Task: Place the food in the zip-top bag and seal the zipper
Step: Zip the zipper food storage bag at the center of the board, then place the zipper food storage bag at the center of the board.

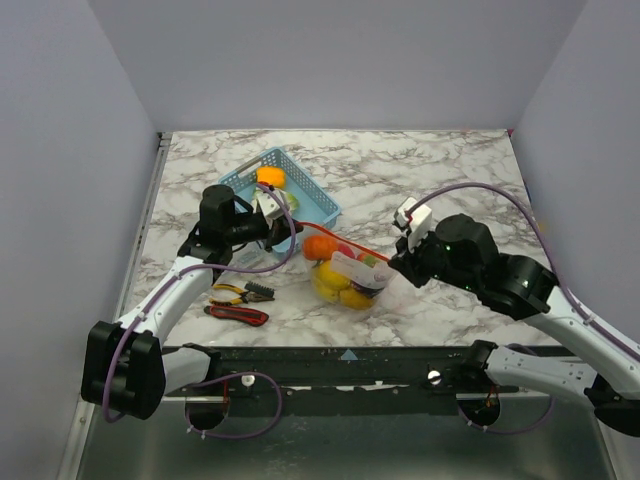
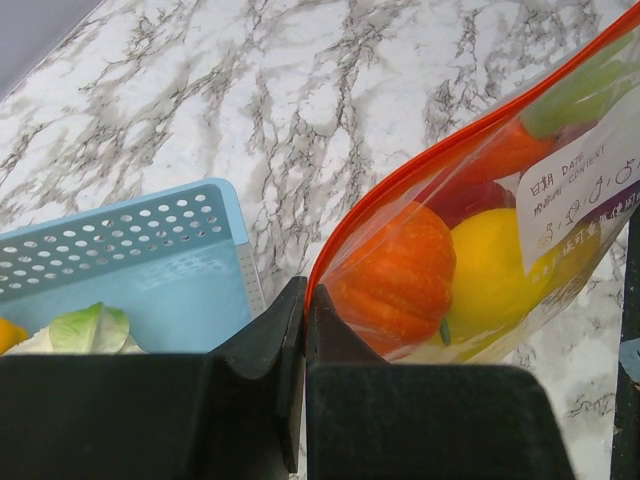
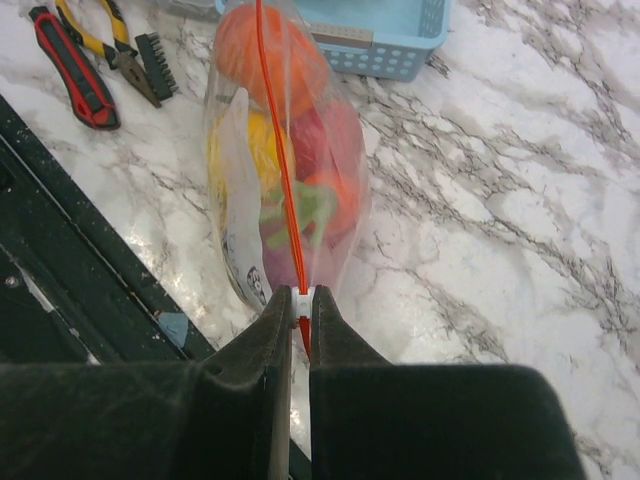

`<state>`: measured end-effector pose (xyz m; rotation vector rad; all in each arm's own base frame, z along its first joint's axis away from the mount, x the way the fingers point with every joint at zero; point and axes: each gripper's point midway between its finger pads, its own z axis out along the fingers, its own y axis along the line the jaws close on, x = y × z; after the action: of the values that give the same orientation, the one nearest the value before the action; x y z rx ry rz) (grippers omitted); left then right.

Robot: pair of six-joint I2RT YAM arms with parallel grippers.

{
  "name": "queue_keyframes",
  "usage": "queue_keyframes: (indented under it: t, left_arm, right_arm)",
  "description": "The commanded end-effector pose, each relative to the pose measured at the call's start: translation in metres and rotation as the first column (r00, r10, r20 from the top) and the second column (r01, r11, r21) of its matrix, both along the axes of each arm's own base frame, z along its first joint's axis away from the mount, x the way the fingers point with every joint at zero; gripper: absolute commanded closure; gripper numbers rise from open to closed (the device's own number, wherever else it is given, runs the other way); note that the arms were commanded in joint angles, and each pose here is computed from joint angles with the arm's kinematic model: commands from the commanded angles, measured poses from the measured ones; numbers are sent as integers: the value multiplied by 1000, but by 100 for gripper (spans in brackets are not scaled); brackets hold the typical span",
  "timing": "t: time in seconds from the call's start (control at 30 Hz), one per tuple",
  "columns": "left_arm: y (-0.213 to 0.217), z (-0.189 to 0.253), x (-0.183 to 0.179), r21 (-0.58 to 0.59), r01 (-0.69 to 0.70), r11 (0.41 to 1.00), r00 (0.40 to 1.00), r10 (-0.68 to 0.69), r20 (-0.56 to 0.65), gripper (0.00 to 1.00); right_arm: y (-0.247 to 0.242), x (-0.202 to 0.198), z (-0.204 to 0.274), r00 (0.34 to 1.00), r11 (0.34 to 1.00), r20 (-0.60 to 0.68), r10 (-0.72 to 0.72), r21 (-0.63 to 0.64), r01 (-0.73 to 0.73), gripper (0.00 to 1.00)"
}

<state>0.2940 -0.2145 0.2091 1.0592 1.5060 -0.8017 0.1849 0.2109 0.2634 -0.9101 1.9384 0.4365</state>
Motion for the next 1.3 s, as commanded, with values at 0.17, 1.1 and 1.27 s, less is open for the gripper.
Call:
queue_keyframes:
  t: [0.17, 1.1, 1.27]
  left_arm:
    - [7, 7, 6, 15, -21, 1000, 999, 21, 34, 100]
    - [-15, 19, -32, -9, 162, 987, 987, -162, 21, 100]
    - [-15, 24, -30, -9, 143, 990, 989, -142, 27, 92]
  right_arm:
    - [-29, -14, -3, 996, 996, -30, -84, 7, 85, 98]
    - [111, 39, -21, 968, 993, -249, 28, 122, 3, 57]
    - [101, 57, -29, 962, 984, -243, -124, 92, 150, 99]
